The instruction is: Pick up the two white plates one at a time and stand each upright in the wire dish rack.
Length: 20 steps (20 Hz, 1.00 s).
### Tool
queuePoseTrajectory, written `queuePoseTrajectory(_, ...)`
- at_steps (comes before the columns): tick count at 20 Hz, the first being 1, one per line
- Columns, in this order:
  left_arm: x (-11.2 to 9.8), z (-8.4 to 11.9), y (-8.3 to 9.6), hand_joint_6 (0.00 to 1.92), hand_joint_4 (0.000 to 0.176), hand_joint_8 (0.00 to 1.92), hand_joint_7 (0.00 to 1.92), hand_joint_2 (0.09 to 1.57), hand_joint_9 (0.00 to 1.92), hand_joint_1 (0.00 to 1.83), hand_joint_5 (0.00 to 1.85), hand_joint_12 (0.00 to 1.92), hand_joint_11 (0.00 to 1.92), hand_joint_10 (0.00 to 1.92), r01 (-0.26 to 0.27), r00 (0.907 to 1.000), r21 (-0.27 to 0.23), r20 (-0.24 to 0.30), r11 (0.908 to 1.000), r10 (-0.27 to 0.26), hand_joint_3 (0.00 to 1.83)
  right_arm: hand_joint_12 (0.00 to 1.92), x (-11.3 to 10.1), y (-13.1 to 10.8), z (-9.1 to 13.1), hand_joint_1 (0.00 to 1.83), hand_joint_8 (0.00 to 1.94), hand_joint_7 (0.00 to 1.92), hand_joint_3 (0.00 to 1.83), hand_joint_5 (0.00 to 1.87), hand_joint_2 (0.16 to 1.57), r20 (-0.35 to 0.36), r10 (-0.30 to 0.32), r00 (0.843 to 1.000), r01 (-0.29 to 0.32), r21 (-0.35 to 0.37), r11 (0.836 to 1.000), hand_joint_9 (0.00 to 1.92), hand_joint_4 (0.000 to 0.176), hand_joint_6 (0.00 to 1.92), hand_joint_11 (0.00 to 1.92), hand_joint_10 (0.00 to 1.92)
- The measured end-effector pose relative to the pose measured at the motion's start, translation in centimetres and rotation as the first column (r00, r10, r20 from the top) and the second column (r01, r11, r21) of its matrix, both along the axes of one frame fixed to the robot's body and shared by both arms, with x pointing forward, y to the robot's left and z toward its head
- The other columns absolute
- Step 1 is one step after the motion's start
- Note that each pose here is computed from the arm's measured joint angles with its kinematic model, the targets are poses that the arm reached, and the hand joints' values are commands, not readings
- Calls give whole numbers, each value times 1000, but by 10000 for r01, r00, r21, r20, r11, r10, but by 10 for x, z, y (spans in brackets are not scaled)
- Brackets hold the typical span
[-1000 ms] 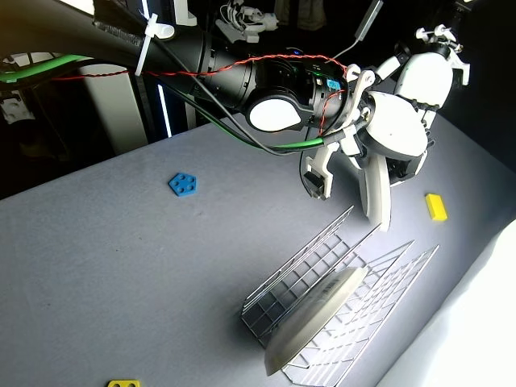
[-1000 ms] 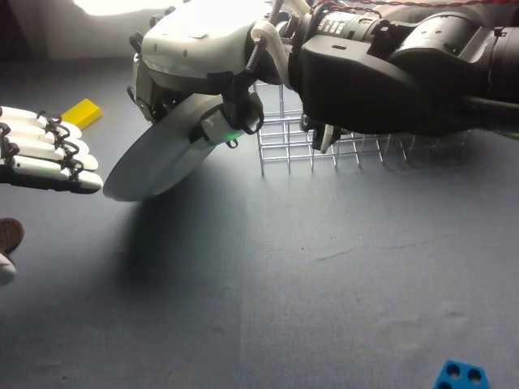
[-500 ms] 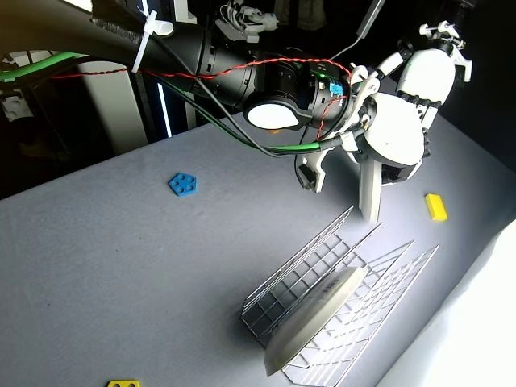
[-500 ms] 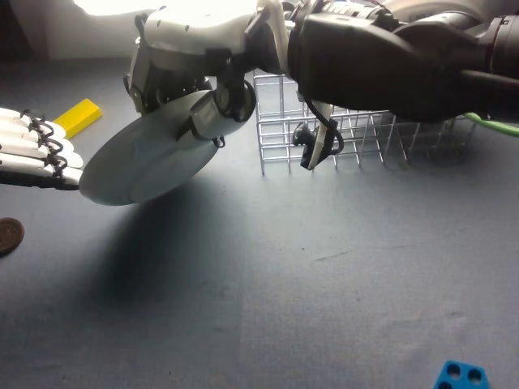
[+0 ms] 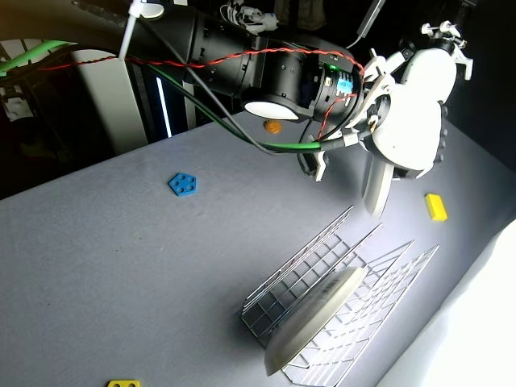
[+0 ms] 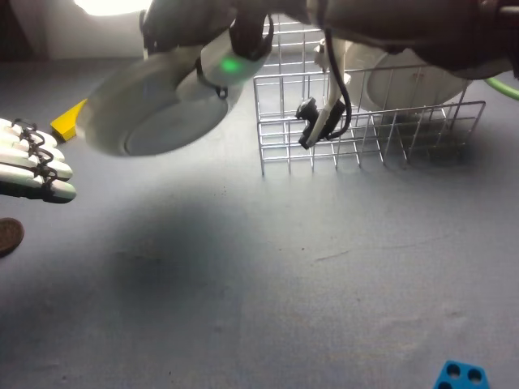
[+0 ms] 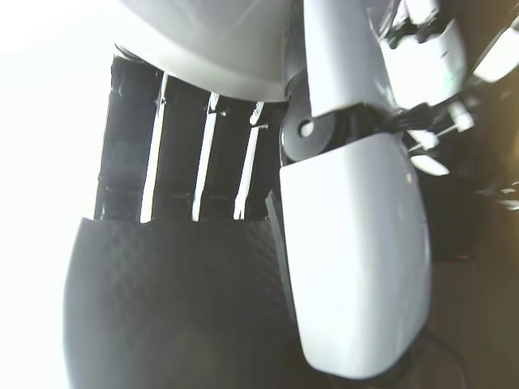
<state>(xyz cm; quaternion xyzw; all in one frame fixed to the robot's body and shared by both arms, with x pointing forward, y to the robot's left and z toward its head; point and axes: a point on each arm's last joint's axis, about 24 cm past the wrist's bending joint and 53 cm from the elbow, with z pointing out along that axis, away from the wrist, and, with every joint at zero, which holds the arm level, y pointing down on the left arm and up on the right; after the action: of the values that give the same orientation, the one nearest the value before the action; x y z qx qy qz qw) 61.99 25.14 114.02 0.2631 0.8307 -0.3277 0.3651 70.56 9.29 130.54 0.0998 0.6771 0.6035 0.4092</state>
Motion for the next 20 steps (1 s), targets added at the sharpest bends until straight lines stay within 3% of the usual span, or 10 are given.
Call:
queuePoseTrajectory(3, 10, 0, 10, 0, 0, 0, 18, 1061, 0, 0, 54, 0, 0, 0, -192, 9998, 84, 53, 9998, 192, 2, 1027, 8, -12, 6, 1391, 772, 1101, 0, 1025, 1057, -408, -315, 9987, 337, 545, 9979, 1065, 0, 856, 944, 954)
queuePoseTrajectory(6, 16, -4, 18, 2, 0, 2, 27, 1059, 0, 0, 64, 0, 0, 0, -237, 9997, 267, 52, 9994, 236, 1, 1043, 7, -15, 11, 1390, 775, 1100, 0, 1026, 1060, -365, -354, 9987, 377, 640, 9972, 1040, 0, 849, 927, 994)
queuePoseTrajectory(11, 8, -10, 20, 3, 0, 7, 48, 1072, 18, 0, 74, 0, 0, 5, 130, 9998, 407, -143, 9991, -125, 6, 1026, 2, -11, 13, 1391, 774, 1102, 0, 1024, 1058, -405, -247, 9989, 276, 738, 9969, 1053, 0, 848, 931, 972)
queuePoseTrajectory(15, 20, -3, 35, 0, 0, 0, 30, 1066, 4, 0, 65, 0, 0, 0, -254, 9996, 460, 146, 9986, 247, 2, 1054, -2, -15, 16, 1390, 818, 1076, 0, 1016, 1064, -778, -340, 9964, 437, 1264, 9910, 1051, 0, 842, 913, 1003)
queuePoseTrajectory(20, 17, -3, 33, 1, 0, 2, 34, 1055, 5, 0, 64, 0, 0, 0, -103, 9999, 433, 80, 9990, 99, 0, 1045, -7, -17, 17, 1389, 853, 1053, 1, 1008, 1067, -1219, -327, 9920, 534, 1706, 9839, 1054, 0, 861, 914, 993)
